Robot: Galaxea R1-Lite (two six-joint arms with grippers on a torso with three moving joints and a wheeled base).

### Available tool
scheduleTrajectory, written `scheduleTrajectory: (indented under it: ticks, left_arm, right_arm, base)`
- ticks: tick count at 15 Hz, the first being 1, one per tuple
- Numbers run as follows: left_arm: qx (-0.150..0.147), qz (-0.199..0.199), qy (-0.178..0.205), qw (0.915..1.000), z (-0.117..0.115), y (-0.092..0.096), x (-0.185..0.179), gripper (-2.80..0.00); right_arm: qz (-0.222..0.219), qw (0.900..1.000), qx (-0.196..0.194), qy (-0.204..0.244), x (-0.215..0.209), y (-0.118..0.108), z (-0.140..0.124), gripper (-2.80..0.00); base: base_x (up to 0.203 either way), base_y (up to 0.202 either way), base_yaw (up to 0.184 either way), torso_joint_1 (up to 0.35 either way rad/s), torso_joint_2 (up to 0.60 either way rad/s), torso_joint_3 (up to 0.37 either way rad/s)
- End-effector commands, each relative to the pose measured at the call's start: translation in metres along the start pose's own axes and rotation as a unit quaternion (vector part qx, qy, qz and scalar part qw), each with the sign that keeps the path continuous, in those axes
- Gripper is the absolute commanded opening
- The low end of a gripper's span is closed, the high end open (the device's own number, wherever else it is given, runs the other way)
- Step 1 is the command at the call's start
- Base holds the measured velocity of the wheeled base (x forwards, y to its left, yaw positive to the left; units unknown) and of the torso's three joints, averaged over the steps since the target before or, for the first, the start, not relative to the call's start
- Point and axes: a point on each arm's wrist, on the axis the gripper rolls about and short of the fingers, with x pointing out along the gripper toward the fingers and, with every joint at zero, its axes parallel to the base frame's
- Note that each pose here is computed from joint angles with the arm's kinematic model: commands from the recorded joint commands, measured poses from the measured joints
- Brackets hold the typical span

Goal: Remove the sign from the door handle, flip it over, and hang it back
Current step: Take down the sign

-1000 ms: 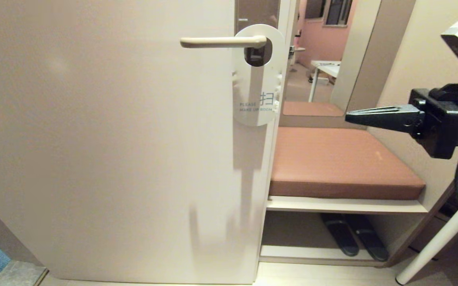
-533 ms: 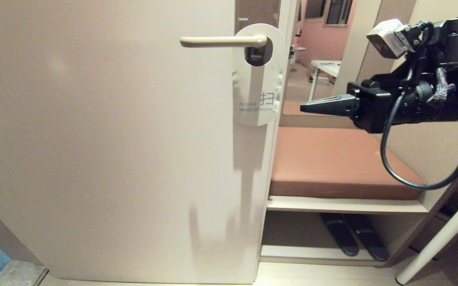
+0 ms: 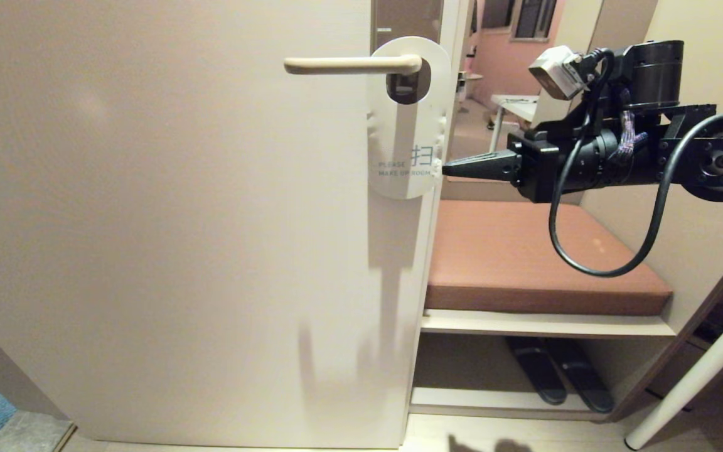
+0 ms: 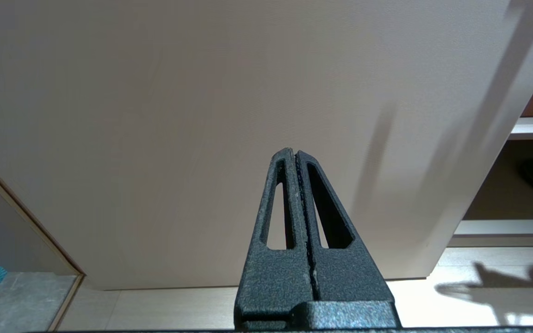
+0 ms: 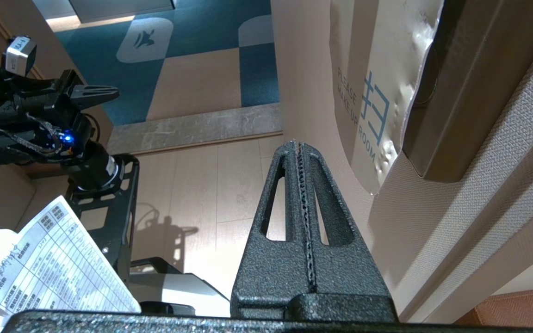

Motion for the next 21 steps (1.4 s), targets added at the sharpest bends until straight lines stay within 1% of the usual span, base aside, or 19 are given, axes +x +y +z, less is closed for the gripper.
scheduleTrajectory:
  ticks: [1, 4, 7, 10, 11, 16, 19, 21]
  left_arm:
    - [0.000, 0.000, 0.000, 1.0000, 0.000, 0.000, 0.000, -2.80]
    - [0.000, 0.000, 0.000, 1.0000, 0.000, 0.000, 0.000, -2.80]
    - [0.000, 0.000, 0.000, 1.0000, 0.000, 0.000, 0.000, -2.80]
    - [0.000, 0.000, 0.000, 1.0000, 0.000, 0.000, 0.000, -2.80]
    - [0.000, 0.000, 0.000, 1.0000, 0.000, 0.000, 0.000, -2.80]
    - [0.000, 0.000, 0.000, 1.0000, 0.000, 0.000, 0.000, -2.80]
    - [0.000, 0.000, 0.000, 1.0000, 0.000, 0.000, 0.000, -2.80]
    - [0.000, 0.000, 0.000, 1.0000, 0.000, 0.000, 0.000, -2.80]
  right_arm:
    - [0.002, 1.000, -0.004, -0.002, -0.002, 0.001, 0.002, -2.80]
    - [-0.010, 1.000, -0.008, -0.006, -0.010, -0.001, 0.005, -2.80]
    - [-0.024, 1.000, -0.002, -0.006, -0.019, -0.005, 0.004, -2.80]
    - [-0.025, 1.000, 0.000, -0.006, -0.020, -0.006, 0.003, -2.80]
    - [-0.025, 1.000, 0.000, -0.005, -0.020, -0.007, 0.002, 0.00]
    - [-0.025, 1.000, -0.011, -0.007, -0.017, -0.012, 0.002, 0.00]
    - [-0.025, 0.999, -0.037, -0.006, -0.015, -0.017, 0.001, 0.00]
    - [-0.024, 0.999, -0.042, -0.006, -0.013, -0.016, 0.001, 0.00]
  base:
    - [0.000, 0.000, 0.000, 0.000, 0.00, 0.000]
    - [0.000, 0.000, 0.000, 0.000, 0.00, 0.000]
    - [0.000, 0.000, 0.000, 0.000, 0.00, 0.000]
    - [0.000, 0.000, 0.000, 0.000, 0.00, 0.000]
    - [0.000, 0.000, 0.000, 0.000, 0.00, 0.000]
    - [0.000, 0.000, 0.000, 0.000, 0.00, 0.000]
    - [0.000, 0.000, 0.000, 0.000, 0.00, 0.000]
    - [0.000, 0.000, 0.000, 0.000, 0.00, 0.000]
